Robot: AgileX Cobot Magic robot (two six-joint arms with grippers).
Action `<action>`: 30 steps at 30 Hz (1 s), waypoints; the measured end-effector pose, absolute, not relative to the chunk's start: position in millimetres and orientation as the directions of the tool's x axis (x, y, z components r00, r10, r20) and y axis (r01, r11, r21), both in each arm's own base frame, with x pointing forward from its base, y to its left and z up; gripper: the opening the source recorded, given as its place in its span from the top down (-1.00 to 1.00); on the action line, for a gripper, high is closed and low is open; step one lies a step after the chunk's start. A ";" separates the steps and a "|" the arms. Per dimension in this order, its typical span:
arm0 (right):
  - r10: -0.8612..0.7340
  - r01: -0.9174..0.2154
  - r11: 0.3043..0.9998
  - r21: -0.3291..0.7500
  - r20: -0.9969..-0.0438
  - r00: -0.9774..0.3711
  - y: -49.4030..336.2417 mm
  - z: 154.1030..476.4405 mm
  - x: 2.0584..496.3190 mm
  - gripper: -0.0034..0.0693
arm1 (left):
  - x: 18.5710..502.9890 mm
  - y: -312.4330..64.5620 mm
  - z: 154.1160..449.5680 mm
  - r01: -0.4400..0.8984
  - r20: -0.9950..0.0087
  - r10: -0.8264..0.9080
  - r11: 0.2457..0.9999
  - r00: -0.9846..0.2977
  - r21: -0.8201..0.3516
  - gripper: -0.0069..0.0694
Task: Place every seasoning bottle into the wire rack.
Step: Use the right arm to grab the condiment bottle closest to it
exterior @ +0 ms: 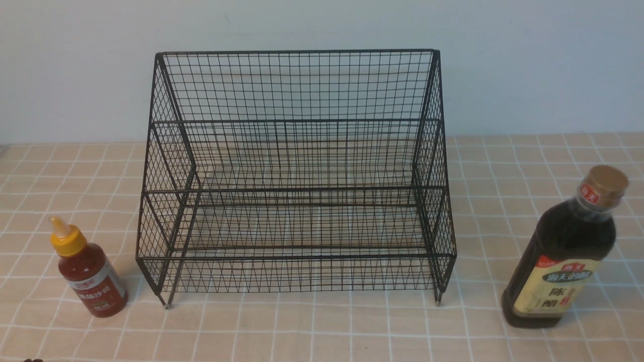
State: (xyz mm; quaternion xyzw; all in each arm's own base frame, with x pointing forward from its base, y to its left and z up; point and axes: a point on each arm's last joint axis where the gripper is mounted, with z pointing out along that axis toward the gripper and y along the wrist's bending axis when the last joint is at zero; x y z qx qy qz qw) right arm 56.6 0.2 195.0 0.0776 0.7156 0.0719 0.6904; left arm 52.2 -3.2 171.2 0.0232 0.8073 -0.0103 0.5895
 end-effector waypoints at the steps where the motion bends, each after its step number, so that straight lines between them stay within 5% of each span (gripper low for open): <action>1: 0.257 0.006 0.966 0.257 -0.966 0.000 0.1 198.1 56.7 0.93 | 52.2 -3.2 171.2 0.050 -0.952 0.025 0.999 -0.304 0.011 0.84; 6: 0.431 -0.022 0.901 0.432 -0.893 0.125 -2.5 209.4 55.9 0.93 | 52.2 -3.2 171.2 0.050 -0.952 0.025 0.999 -0.304 0.011 0.84; 18: 0.457 -0.042 0.887 0.461 -0.857 0.237 -6.1 221.1 53.7 0.93 | 52.2 -3.2 171.2 0.050 -0.952 0.025 0.999 -0.304 0.011 0.84; 25: 0.307 -0.062 0.951 0.303 -0.895 0.323 -3.2 290.5 49.4 0.81 | 52.2 -3.2 171.2 0.050 -0.952 0.025 0.999 -0.304 0.011 0.84; 30: 0.230 -0.015 0.973 0.230 -0.961 0.156 -1.9 319.9 83.1 0.59 | 52.2 -3.2 171.2 0.050 -0.952 0.025 0.999 -0.304 0.011 0.84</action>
